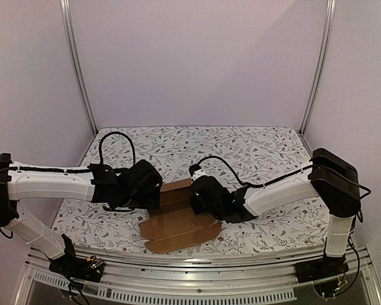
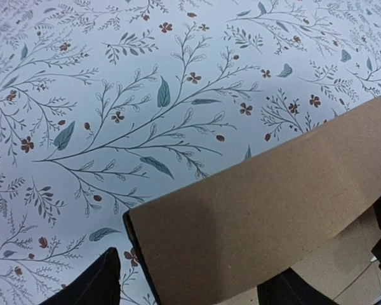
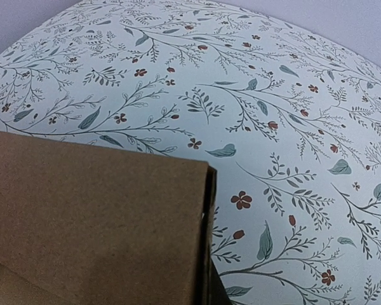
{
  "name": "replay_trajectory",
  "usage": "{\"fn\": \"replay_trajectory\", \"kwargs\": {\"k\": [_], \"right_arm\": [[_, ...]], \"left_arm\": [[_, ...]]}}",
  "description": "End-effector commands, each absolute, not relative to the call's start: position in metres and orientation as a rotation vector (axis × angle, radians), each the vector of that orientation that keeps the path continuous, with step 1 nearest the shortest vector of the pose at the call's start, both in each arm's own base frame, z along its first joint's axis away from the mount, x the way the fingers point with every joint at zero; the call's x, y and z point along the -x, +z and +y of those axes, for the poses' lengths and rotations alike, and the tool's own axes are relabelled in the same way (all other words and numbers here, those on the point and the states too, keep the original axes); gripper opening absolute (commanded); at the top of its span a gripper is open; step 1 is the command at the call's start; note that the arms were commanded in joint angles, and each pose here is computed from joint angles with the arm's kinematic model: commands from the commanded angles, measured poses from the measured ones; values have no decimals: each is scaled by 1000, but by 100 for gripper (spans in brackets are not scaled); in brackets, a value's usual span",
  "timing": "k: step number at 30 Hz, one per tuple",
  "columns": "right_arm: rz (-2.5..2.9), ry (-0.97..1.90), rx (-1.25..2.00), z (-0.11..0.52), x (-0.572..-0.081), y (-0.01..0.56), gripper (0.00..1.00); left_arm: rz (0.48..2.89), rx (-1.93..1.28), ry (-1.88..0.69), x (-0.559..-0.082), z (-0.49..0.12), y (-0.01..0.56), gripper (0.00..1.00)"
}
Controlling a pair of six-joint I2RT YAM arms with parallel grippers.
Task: Fold the paper box
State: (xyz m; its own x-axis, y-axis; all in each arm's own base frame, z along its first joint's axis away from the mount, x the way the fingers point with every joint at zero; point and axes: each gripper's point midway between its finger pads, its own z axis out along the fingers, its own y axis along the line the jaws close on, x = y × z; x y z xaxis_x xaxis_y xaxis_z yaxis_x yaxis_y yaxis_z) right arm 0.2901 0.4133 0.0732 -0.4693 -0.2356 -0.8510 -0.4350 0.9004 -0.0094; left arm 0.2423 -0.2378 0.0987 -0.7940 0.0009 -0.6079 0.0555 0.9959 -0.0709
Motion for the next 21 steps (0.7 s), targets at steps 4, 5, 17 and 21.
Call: {"fn": "replay_trajectory", "kwargs": {"k": [4,5,17,21], "right_arm": [[2145,289,725,411,-285,78,0],[2151,299,751,410,-284,81,0],[2331,251,1136,366,-262,112,0],[2403,191,1310,344,-251,116,0]], "left_arm": [[2416,-220,-239,-236,-244,138,78],[2405,-229,-239,-236,-242,144,78],[2335,-229,-230,-242,-215,182,80],[2339,-234,-244,-242,-215,178,80]]}}
